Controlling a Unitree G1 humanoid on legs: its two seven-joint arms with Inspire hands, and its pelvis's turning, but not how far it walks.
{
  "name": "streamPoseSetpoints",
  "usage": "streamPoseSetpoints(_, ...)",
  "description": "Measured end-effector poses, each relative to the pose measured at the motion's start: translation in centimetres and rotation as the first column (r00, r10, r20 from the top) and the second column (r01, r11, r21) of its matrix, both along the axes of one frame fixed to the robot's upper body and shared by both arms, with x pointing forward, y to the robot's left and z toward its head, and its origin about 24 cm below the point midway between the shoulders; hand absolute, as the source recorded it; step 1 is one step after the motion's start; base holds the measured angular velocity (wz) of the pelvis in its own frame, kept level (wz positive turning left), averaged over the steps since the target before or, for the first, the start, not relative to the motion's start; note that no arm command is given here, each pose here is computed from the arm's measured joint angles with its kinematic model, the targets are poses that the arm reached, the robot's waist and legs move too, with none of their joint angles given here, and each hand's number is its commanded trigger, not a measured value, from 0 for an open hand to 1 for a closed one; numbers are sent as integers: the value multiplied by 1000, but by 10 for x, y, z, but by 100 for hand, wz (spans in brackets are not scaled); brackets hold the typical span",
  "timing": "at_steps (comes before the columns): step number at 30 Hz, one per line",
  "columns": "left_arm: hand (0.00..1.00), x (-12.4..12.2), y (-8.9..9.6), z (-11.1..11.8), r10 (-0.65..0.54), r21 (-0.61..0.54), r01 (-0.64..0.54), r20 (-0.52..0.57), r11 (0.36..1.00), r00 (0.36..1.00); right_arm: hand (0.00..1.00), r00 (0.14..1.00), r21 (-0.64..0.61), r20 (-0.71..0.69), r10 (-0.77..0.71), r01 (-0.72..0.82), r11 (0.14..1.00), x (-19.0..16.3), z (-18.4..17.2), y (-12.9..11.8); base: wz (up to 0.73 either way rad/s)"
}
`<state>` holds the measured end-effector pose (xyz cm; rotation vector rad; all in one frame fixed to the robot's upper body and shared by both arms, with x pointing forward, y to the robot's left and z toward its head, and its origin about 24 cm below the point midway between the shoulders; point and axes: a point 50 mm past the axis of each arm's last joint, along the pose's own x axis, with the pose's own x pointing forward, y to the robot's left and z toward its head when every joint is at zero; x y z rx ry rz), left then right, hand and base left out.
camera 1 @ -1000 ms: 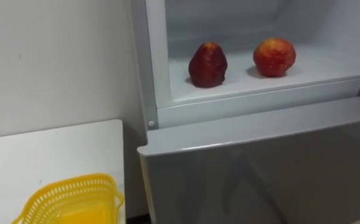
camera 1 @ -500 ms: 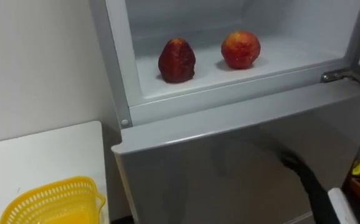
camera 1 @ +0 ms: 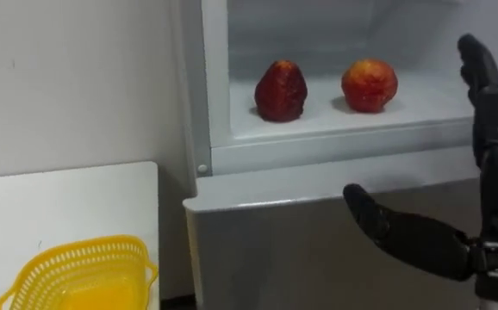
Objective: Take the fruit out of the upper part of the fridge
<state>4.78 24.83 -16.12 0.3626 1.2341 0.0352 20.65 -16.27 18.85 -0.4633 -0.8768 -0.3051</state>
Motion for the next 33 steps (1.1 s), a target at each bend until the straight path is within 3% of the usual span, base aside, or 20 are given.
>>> streamPoseSetpoints(5, 0, 3, -2, -1, -7, -2, 7, -3, 1000, 1000, 0, 998, 39, 57, 37, -40, 998, 2, 9, 1, 7)
streamPoseSetpoints(13, 0, 0, -2, -2, -6, -3, 6, -36, 1000, 999, 0, 994, -8, 95, 62, -62, 998, 21, 24, 3, 8)
streamPoseSetpoints(22, 0, 0, -3, -3, -87, 12, 89, -91, 996, 992, 0, 997, 39, -50, 57, -55, 998, 54, 14, -5, 6)
streamPoseSetpoints(33, 0, -1, 1, -2, -82, 31, 86, -107, 996, 991, 0, 998, 13, -63, 21, -20, 1000, 82, 26, -7, 9)
